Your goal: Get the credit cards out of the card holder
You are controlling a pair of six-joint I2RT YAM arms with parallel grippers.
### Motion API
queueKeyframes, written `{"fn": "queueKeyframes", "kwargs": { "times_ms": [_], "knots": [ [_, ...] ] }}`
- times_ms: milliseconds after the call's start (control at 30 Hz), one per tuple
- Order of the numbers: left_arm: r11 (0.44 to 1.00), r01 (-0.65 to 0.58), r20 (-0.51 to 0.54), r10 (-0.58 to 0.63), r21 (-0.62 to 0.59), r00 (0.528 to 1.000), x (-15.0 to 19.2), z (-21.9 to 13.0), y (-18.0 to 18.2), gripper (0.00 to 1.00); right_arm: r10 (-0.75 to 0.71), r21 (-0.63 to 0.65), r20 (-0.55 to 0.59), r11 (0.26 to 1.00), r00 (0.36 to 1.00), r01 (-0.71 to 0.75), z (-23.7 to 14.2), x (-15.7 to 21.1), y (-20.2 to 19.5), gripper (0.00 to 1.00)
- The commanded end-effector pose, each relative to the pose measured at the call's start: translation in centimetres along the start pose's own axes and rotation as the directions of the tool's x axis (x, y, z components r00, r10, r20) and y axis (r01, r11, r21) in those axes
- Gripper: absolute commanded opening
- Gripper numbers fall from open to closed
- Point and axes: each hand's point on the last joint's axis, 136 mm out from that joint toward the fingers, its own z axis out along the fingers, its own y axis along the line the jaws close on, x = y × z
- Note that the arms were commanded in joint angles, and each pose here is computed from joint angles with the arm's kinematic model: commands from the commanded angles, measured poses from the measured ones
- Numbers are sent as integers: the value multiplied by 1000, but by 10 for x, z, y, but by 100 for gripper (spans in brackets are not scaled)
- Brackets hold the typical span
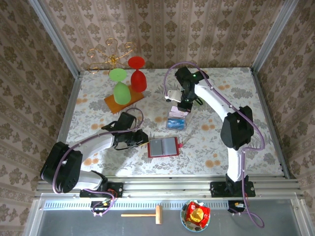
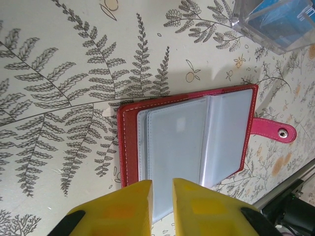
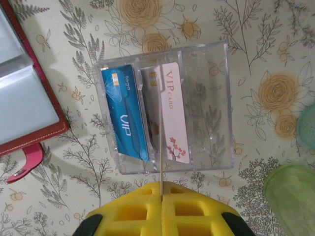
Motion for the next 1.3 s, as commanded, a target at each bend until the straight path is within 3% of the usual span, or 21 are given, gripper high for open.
{"fn": "queueKeyframes", "kwargs": {
  "times_ms": [0,633,767,933,1267],
  "knots": [
    [1000,-1,-4,1,-22,1000,4,-4,8,18,-31,-63,-24,998,999,29,4,4,4,0],
    [999,27,0,-27,-37,1000,4,-5,15,18,-39,-183,-33,983,999,32,41,-4,2,0],
    [999,26,-2,-26,-37,1000,4,-5,15,18,-37,-192,-29,981,999,31,44,-5,3,4],
    [999,28,5,-28,-39,1000,5,-7,15,18,-7,-117,-56,993,998,0,41,-4,-12,19],
    [999,24,18,-23,-23,1000,5,-9,13,19,48,18,34,999,998,-48,6,-16,-16,23]
  ]
}}
